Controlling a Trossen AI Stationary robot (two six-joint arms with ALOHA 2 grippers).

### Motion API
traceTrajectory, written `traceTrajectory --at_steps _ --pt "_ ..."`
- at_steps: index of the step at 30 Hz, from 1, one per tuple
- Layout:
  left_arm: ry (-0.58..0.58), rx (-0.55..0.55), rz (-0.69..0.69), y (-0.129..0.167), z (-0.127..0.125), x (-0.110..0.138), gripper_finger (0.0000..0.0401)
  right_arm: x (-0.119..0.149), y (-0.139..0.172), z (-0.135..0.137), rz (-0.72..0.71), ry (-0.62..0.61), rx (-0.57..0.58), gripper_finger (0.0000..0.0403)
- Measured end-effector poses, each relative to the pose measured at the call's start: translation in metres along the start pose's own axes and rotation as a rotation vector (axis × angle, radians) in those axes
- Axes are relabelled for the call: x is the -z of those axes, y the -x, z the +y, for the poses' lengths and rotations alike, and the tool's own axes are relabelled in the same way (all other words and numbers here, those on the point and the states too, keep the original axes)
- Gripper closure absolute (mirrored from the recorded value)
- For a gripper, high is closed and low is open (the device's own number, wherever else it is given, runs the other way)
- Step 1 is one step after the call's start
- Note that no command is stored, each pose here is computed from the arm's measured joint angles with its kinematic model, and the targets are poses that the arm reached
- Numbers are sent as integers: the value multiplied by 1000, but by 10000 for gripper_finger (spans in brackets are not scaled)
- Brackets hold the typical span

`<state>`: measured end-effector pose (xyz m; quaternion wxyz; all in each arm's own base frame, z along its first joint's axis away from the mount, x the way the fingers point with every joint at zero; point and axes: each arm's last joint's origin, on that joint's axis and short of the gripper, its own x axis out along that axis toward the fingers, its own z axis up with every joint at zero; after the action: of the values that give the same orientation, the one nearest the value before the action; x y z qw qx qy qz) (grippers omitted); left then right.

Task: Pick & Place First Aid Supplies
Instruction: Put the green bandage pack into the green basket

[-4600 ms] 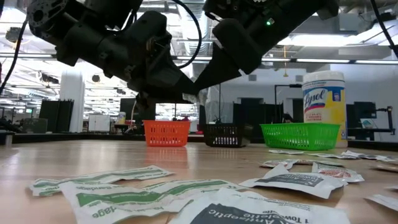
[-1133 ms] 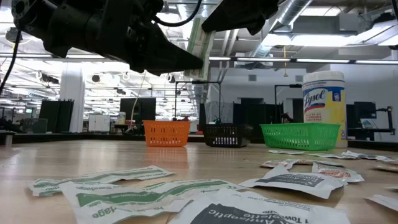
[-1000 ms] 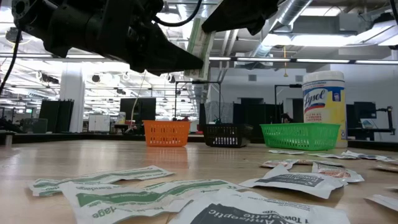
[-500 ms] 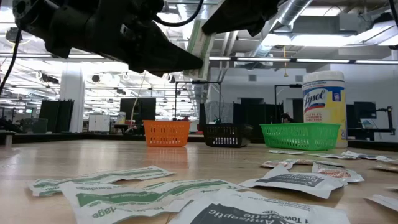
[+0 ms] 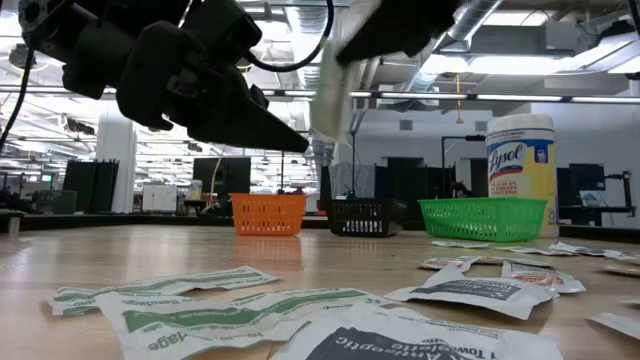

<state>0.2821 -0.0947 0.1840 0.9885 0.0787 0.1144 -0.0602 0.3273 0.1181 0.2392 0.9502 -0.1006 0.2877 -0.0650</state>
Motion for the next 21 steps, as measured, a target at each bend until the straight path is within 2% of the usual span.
traceTrajectory --at_steps 2,4,9,12,17,21 --pt "1 -1 -4 0 0 -1 344 3 7 -4 42 -1 14 403" --pt "1 -1 -5 0 0 -1 340 4 18 -12 81 -35 77 403" --pt "18 -1 -6 0 0 -1 341 22 55 -40 220 -157 409 403" --pt "24 -2 -6 0 0 -1 344 40 71 -54 252 -233 545 403" --pt "25 -4 -8 0 0 -1 345 73 84 -68 291 -333 574 403" --pt "26 -4 -14 0 0 -2 345 95 98 -81 217 -424 602 403"
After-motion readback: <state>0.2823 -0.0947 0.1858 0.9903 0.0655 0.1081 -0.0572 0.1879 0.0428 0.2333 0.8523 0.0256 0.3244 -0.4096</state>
